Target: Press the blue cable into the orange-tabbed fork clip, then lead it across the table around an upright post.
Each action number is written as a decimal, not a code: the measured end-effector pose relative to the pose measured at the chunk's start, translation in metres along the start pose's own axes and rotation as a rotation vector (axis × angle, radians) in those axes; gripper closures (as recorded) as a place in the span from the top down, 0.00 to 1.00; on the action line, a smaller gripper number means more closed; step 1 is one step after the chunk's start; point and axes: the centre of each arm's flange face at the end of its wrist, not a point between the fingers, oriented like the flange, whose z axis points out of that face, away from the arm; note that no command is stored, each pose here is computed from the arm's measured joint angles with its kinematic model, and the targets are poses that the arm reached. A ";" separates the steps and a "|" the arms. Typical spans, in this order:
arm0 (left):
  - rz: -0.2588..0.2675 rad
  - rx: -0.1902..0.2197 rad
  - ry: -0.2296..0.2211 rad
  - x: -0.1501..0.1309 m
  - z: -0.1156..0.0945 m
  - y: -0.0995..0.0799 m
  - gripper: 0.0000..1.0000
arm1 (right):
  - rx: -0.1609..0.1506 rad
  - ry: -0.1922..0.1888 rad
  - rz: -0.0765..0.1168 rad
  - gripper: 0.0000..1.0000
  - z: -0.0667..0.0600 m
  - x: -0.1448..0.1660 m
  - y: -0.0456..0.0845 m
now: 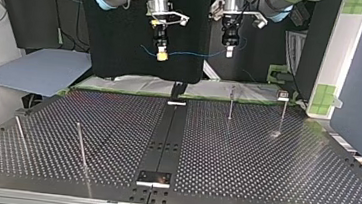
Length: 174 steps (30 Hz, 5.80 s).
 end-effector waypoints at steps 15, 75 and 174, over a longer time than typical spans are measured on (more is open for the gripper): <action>0.000 0.000 0.000 0.000 0.000 0.000 0.00 | 0.000 0.000 0.000 0.02 0.000 0.000 0.000; 0.033 -0.016 0.103 0.083 -0.021 0.013 0.00 | -0.038 -0.104 0.025 0.02 0.015 -0.035 0.021; -0.022 -0.028 0.159 0.139 0.161 0.116 0.00 | 0.089 -0.271 0.070 0.02 0.176 -0.164 -0.001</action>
